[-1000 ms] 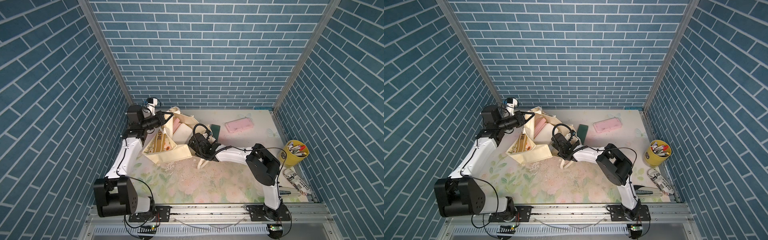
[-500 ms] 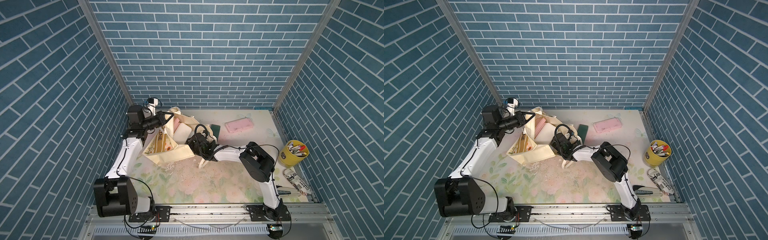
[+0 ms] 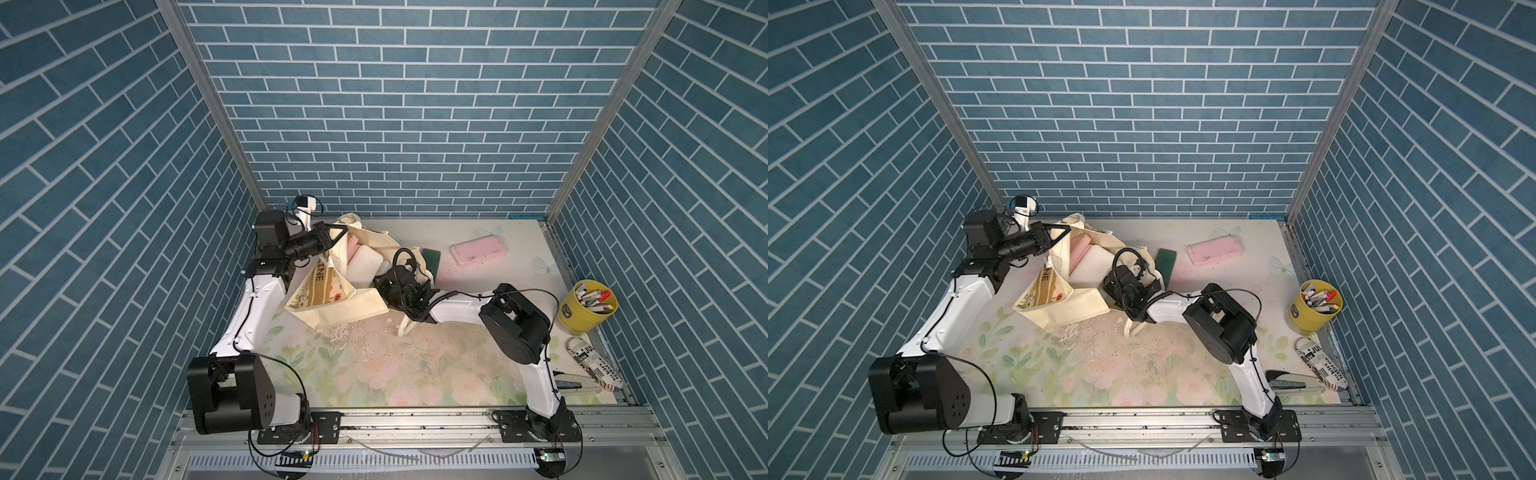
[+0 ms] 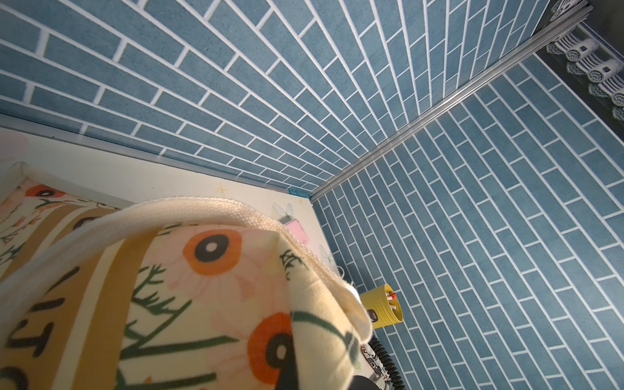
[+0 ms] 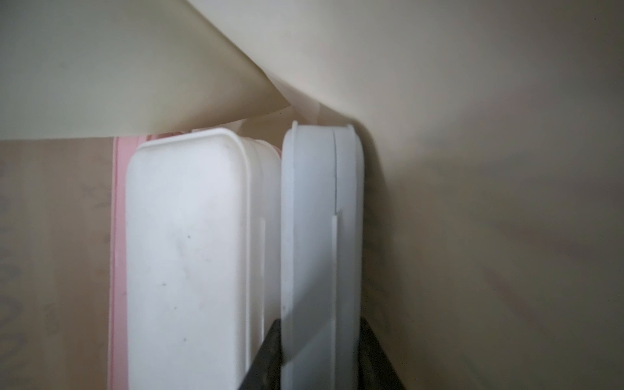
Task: Take out the pencil case from the canvas bag
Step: Pick up the pencil case from the canvas bag.
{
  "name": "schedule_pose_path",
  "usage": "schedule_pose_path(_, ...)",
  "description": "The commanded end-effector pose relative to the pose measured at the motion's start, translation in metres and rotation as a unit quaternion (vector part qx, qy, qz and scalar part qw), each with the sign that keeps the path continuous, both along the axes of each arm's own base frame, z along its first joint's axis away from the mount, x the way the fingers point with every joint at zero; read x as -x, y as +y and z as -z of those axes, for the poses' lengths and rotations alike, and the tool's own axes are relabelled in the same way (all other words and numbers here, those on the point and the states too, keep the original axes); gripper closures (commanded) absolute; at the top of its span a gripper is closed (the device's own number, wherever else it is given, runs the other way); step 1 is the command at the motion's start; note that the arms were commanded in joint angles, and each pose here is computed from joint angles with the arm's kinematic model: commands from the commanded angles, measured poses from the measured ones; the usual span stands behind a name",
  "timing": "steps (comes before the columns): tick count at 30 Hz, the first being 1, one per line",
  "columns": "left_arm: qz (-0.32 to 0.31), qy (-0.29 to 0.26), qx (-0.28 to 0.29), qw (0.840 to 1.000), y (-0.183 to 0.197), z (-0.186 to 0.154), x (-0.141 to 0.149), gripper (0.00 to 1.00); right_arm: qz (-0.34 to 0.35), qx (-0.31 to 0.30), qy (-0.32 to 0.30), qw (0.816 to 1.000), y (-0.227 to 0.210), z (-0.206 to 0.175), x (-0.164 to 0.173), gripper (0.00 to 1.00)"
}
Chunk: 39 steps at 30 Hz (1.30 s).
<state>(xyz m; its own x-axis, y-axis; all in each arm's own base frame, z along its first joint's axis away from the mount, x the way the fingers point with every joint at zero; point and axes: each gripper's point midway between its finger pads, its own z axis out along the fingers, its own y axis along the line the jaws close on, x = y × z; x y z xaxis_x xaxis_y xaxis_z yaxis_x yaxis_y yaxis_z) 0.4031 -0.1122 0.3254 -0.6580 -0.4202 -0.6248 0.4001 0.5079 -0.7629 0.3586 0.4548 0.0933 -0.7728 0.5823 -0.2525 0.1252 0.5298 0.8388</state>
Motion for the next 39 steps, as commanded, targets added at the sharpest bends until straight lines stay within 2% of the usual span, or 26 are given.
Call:
schedule_pose_path(1,0.014,-0.063,-0.001,0.998,-0.004,-0.03,0.005,1.0,0.013,-0.01,-0.03,0.999,-0.014,-0.033,-0.004,0.81)
schedule_pose_path(10,0.011,-0.058,-0.002,0.998,-0.003,-0.026,0.003,1.0,0.026,0.015,-0.061,0.998,-0.032,-0.057,0.002,0.82)
schedule_pose_path(21,0.01,-0.055,-0.002,0.998,-0.003,-0.024,0.001,1.0,0.018,0.035,-0.098,0.994,-0.028,-0.087,0.003,0.83)
schedule_pose_path(34,0.023,-0.066,0.0,0.998,-0.008,-0.031,0.007,1.0,-0.013,0.07,-0.07,0.995,-0.006,-0.083,-0.008,0.84)
schedule_pose_path(39,0.034,-0.068,0.002,0.997,-0.013,-0.031,0.009,1.0,-0.038,0.057,-0.033,0.997,0.007,-0.07,-0.014,0.84)
